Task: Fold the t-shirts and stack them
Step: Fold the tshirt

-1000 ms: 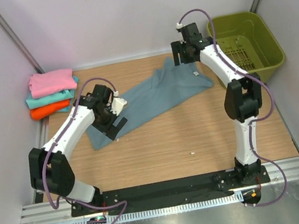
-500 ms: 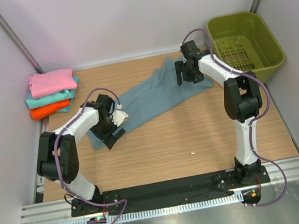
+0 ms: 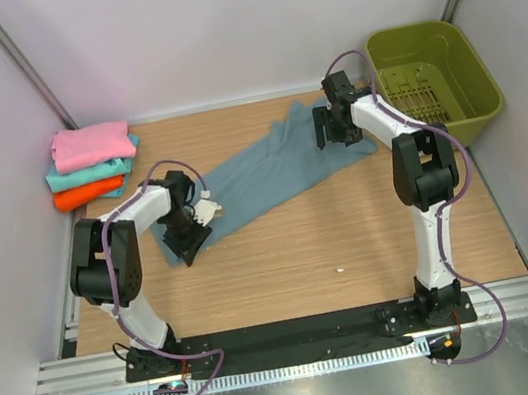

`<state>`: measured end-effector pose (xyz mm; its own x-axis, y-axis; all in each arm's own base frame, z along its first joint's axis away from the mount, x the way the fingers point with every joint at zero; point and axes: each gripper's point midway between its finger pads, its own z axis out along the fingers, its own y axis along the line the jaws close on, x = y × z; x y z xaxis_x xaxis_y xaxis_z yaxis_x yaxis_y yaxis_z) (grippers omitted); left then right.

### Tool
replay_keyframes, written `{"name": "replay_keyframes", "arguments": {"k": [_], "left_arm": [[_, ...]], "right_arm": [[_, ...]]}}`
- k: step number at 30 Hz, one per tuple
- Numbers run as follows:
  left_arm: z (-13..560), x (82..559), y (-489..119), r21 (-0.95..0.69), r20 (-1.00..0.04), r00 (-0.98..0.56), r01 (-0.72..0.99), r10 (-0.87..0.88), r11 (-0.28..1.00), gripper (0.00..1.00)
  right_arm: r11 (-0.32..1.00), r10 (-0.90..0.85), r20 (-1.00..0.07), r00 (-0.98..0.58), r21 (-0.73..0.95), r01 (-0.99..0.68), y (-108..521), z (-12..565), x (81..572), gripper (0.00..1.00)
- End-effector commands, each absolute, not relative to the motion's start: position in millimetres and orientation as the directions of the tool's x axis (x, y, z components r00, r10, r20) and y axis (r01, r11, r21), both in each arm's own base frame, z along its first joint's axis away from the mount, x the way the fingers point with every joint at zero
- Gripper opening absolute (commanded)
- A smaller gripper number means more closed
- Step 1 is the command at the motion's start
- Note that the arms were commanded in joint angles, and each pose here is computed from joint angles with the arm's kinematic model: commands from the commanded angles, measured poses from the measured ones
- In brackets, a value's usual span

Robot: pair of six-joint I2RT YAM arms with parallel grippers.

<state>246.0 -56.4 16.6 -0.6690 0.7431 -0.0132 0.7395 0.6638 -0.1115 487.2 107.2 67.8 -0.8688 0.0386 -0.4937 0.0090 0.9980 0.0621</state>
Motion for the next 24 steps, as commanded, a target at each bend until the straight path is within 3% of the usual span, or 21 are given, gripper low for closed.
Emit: {"name": "replay_keyframes", "arguments": {"k": [1,3,9,24], "left_arm": [[17,226,-66,-0.220,-0.008,-0.665,0.729,0.747,0.648,0.42],[17,217,-68,-0.244,0.002,-0.667,0.722,0.745,0.647,0.32],[25,182,-87,-0.316,0.008,-0.630,0.736,0.777,0.599,0.19],[28,121,-171,-0.428,0.034,-0.399,0.823,0.916,0.374,0.16]], "right_arm": [[0.999,0.040,-0.537,-0.843,0.034,0.026,96,75,506,0.75],[0.999,0.028,-0.521,-0.853,0.035,0.011,99,65,506,0.74],[0.999,-0.029,-0.504,-0.863,0.023,-0.046,112,45,518,0.72],[0.984,-0.148,-0.588,-0.795,-0.009,-0.176,161,25,582,0.73]]}}
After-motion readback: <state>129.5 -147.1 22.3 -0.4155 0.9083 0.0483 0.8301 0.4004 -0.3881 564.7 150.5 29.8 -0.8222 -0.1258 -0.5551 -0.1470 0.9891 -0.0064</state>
